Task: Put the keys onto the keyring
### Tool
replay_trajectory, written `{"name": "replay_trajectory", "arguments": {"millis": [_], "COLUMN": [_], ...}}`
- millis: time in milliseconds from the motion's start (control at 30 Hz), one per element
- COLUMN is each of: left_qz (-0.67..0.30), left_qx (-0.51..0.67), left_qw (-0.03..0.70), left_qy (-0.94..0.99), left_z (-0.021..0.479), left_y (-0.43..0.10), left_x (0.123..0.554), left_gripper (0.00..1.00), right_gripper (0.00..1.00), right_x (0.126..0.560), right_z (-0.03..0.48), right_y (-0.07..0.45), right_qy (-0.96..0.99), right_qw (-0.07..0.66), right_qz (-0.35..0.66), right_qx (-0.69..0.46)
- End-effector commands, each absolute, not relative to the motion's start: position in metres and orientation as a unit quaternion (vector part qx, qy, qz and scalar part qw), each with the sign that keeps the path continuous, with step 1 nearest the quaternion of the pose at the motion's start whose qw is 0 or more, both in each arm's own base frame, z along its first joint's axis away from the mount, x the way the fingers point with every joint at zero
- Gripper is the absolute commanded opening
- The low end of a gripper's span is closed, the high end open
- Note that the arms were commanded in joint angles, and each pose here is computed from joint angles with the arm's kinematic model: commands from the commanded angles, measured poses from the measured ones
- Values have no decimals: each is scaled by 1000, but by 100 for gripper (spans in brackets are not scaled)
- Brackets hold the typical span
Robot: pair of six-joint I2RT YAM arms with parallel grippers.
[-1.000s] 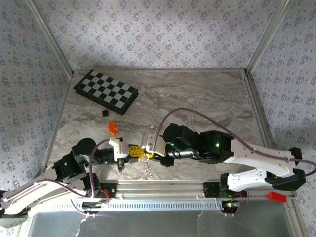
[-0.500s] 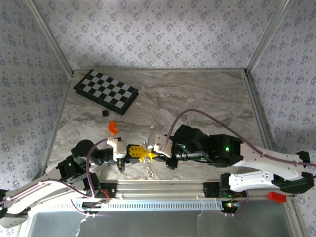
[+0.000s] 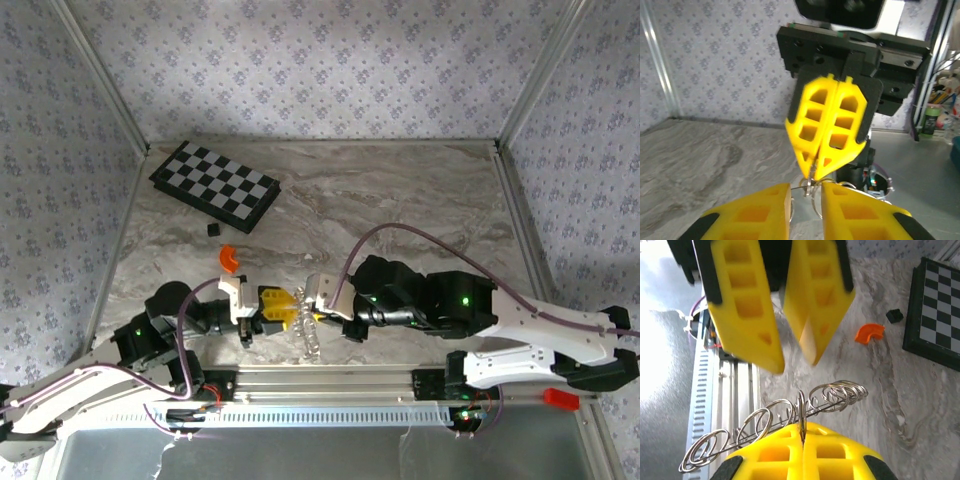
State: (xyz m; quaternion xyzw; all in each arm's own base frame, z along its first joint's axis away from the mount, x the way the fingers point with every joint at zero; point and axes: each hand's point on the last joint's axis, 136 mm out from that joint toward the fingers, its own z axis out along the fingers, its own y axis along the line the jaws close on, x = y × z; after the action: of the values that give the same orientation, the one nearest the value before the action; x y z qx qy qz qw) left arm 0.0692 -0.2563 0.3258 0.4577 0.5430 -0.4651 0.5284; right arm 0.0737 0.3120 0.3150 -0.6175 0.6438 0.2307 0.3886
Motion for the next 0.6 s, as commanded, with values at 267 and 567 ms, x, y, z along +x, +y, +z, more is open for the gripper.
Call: {"name": "replay_trajectory", "arguments": {"millis": [267,567], "left_qz": [-426,-442], "left_qx": [500,510], "left_qw": [503,487], "left_qy": [562,555], "left_z": [322,316], "left_y": [-261,-276], "left_x": [70,68], "left_gripper": [24,27], "right_gripper": [0,0], "right_x": [73,72], "right_z": [312,306], "right_y": [301,304], "right_qy": [635,632], "right_qw": [353,338], "right_qz": [172,173], "right_qx": [-665,-676]}}
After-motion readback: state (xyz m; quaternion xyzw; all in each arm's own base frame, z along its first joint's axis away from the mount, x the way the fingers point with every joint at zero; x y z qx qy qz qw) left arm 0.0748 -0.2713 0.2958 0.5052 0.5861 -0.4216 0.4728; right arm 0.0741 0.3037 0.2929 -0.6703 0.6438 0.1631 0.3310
